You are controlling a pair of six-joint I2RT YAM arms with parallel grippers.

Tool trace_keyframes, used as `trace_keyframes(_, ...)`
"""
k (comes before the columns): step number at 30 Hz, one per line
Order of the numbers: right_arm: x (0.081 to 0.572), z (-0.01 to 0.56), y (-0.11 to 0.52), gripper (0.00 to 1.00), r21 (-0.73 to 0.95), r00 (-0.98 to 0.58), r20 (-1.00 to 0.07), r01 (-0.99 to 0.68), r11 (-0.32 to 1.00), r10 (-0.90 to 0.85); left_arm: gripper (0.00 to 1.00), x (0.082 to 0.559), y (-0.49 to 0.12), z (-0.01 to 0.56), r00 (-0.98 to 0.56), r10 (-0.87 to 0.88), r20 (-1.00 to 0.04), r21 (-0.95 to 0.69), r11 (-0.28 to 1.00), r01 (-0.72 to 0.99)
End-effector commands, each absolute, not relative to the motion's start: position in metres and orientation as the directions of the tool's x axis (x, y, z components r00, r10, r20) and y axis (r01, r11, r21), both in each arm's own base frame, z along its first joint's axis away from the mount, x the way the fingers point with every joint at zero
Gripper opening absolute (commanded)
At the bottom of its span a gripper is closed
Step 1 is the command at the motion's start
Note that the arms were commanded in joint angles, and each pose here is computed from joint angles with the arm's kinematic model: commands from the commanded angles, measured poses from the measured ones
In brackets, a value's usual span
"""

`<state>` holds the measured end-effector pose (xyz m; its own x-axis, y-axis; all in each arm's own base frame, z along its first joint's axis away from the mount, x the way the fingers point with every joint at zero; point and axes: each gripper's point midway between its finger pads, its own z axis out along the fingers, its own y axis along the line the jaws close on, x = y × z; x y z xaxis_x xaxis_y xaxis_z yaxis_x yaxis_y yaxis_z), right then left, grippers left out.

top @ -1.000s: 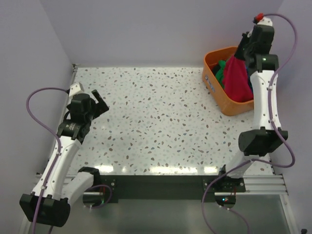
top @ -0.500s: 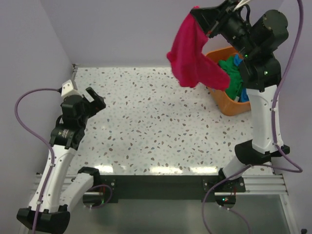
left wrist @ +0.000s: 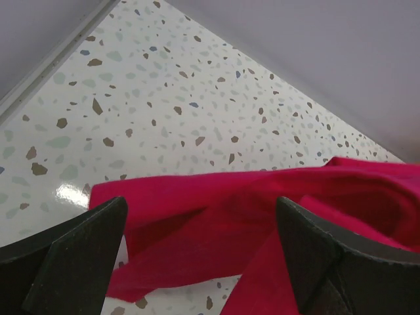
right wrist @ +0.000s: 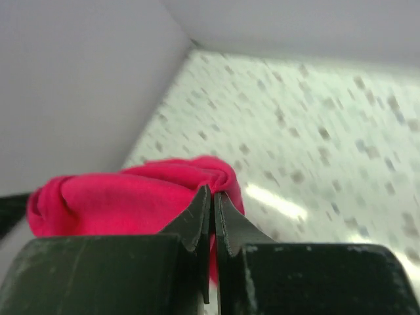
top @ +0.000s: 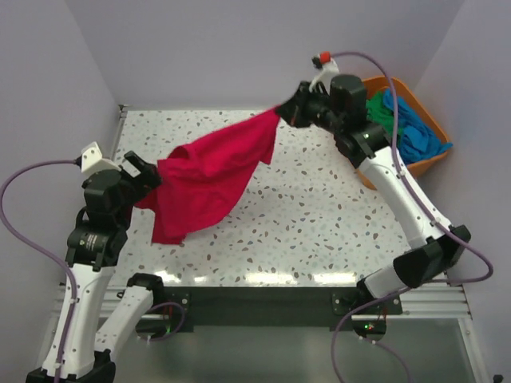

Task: Fold and stack the t-shirts
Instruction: Move the tshirt to the center of the board, then flatten the tshirt out

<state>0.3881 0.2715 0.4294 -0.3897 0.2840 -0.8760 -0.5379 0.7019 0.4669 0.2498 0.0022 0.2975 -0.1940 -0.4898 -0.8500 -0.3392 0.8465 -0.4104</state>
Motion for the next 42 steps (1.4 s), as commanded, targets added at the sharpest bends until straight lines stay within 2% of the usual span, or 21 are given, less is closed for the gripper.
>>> trace_keyframes(1,0.398,0.347,0.167,0.0,0.457,-0.44,-0.835,-0.223,0.861,0.329,1.0,0.25,0.004,0.276,-0.239,-0.5,-0.832,-0.391,0.835,-0.387)
trace_keyframes(2,0.396,0.292,0.15,0.0,0.444,-0.515,-0.796,-0.14,0.885,0.318,1.0,0.251,0.003,0.27,-0.256,-0.503,-0.826,-0.386,0.834,-0.394)
trace_keyframes(4,0.398,0.254,0.112,0.25,0.367,-0.532,-0.79,-0.013,0.93,0.305,1.0,0.257,0.0,0.251,-0.311,-0.499,-0.809,-0.362,0.839,-0.406)
trace_keyframes(6,0.391,0.221,0.092,0.44,0.263,-0.599,-0.761,0.064,0.963,0.248,1.0,0.263,-0.003,0.232,-0.368,-0.495,-0.787,-0.331,0.842,-0.425)
trace_keyframes(8,0.389,0.215,0.077,0.64,0.198,-0.605,-0.762,0.121,0.973,0.23,1.0,0.265,-0.007,0.218,-0.41,-0.502,-0.761,-0.323,0.842,-0.432)
trace_keyframes(9,0.388,0.215,0.077,0.85,0.187,-0.608,-0.764,0.114,0.976,0.218,1.0,0.268,-0.009,0.21,-0.433,-0.504,-0.748,-0.314,0.842,-0.438)
trace_keyframes(10,0.385,0.218,0.08,0.99,0.199,-0.605,-0.766,0.098,0.975,0.217,1.0,0.267,-0.011,0.199,-0.456,-0.506,-0.732,-0.308,0.843,-0.44)
trace_keyframes(15,0.354,0.208,0.14,0.99,0.13,-0.627,-0.776,-0.054,0.99,0.068,1.0,0.263,-0.04,0.151,-0.58,-0.522,-0.625,-0.361,0.852,-0.379)
trace_keyframes(16,0.338,0.202,0.17,0.99,0.139,-0.648,-0.761,-0.129,0.982,0.023,1.0,0.256,-0.045,0.131,-0.619,-0.519,-0.59,-0.358,0.855,-0.375)
trace_keyframes(20,0.296,0.16,0.236,0.99,0.163,-0.709,-0.702,-0.249,0.955,-0.065,1.0,0.246,-0.07,0.099,-0.693,-0.524,-0.496,-0.434,0.84,-0.325)
trace_keyframes(26,0.242,0.131,0.315,0.99,0.105,-0.686,-0.677,-0.449,0.887,-0.267,1.0,0.257,-0.088,0.078,-0.723,-0.506,-0.47,-0.491,0.831,-0.262)
trace_keyframes(29,0.214,0.099,0.349,0.98,0.08,-0.69,-0.63,-0.514,0.854,-0.357,0.99,0.261,-0.094,0.067,-0.734,-0.503,-0.456,-0.509,0.824,-0.249)
trace_keyframes(31,0.212,0.088,0.355,0.96,0.075,-0.702,-0.614,-0.509,0.858,-0.362,0.96,0.264,-0.098,0.064,-0.74,-0.498,-0.453,-0.519,0.822,-0.235)
trace_keyframes(34,0.213,0.073,0.359,0.92,0.067,-0.724,-0.588,-0.488,0.87,-0.361,0.84,0.269,-0.104,0.058,-0.756,-0.475,-0.45,-0.508,0.833,-0.222)
trace_keyframes(42,0.213,0.041,0.372,0.8,0.031,-0.727,-0.566,-0.49,0.871,-0.389,0.62,0.269,-0.104,0.027,-0.792,-0.452,-0.411,-0.418,0.865,-0.276)
